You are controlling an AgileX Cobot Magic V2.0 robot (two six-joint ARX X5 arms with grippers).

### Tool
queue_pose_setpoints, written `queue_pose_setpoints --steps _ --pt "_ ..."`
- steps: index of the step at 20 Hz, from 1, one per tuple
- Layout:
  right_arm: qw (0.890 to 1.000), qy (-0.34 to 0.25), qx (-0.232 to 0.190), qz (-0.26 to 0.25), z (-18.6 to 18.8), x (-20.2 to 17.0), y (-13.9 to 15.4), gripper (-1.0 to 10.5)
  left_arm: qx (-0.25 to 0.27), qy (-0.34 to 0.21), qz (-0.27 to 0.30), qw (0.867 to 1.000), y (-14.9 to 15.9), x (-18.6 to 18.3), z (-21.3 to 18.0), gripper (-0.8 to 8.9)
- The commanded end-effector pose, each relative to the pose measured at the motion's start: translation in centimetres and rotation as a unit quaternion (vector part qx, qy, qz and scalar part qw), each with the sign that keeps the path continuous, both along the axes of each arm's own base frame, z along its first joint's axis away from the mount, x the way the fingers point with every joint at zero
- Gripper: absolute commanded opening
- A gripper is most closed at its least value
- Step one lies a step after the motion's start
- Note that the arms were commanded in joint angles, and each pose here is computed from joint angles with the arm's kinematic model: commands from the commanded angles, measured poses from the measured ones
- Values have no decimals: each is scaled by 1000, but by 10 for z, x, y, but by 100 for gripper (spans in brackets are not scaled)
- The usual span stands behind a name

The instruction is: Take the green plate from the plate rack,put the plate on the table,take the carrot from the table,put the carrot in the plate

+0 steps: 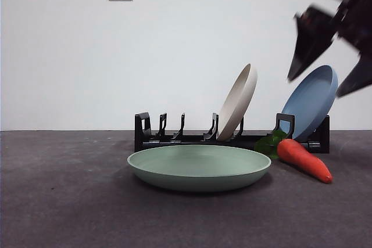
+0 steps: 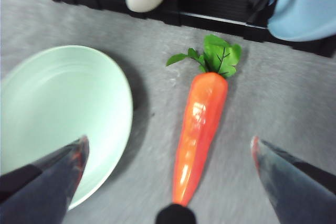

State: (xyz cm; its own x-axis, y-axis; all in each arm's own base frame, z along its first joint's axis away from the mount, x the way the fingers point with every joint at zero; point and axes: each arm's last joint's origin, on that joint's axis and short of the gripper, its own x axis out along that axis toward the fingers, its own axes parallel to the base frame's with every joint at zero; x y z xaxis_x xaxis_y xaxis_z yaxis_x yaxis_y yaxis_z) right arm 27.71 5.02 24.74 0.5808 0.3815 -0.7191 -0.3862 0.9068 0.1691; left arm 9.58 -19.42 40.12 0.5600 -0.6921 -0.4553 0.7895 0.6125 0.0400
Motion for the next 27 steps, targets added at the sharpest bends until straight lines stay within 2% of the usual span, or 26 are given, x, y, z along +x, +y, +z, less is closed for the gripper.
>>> queue_pose_setpoints --steps 1,3,6,9,11,14,16,18,20,23,27 --pt "1000 6 -20 -5 -17 13 9 626 -29 17 -4 999 6 -5 5 323" --pt "999 6 -47 -5 -33 24 17 626 -42 25 -10 999 10 -7 8 323" --pt "999 1 -51 -1 -53 39 27 622 -37 28 -9 999 10 -7 7 323" --pt "997 3 -78 -19 -73 49 32 584 -35 35 -6 999 11 -7 6 323" --pt "997 10 -78 -20 -83 53 33 584 -35 39 -3 999 11 -7 6 323" --pt "997 24 -75 -27 -94 56 34 494 -36 39 -2 999 11 -7 6 323" --pt "996 35 -77 -31 -101 57 34 478 -36 39 -2 999 11 -7 6 323" --pt "996 42 -75 -32 -105 57 34 331 -35 39 -2 999 11 -7 6 323" --pt "996 43 -75 -34 -105 57 34 244 -35 38 -1 999 11 -7 6 323" --pt "996 48 -72 -35 -106 57 34 8 -35 37 0 999 11 -7 6 323" --pt "997 37 -68 -25 -87 49 39 -17 -35 37 0 999 11 -7 6 323"
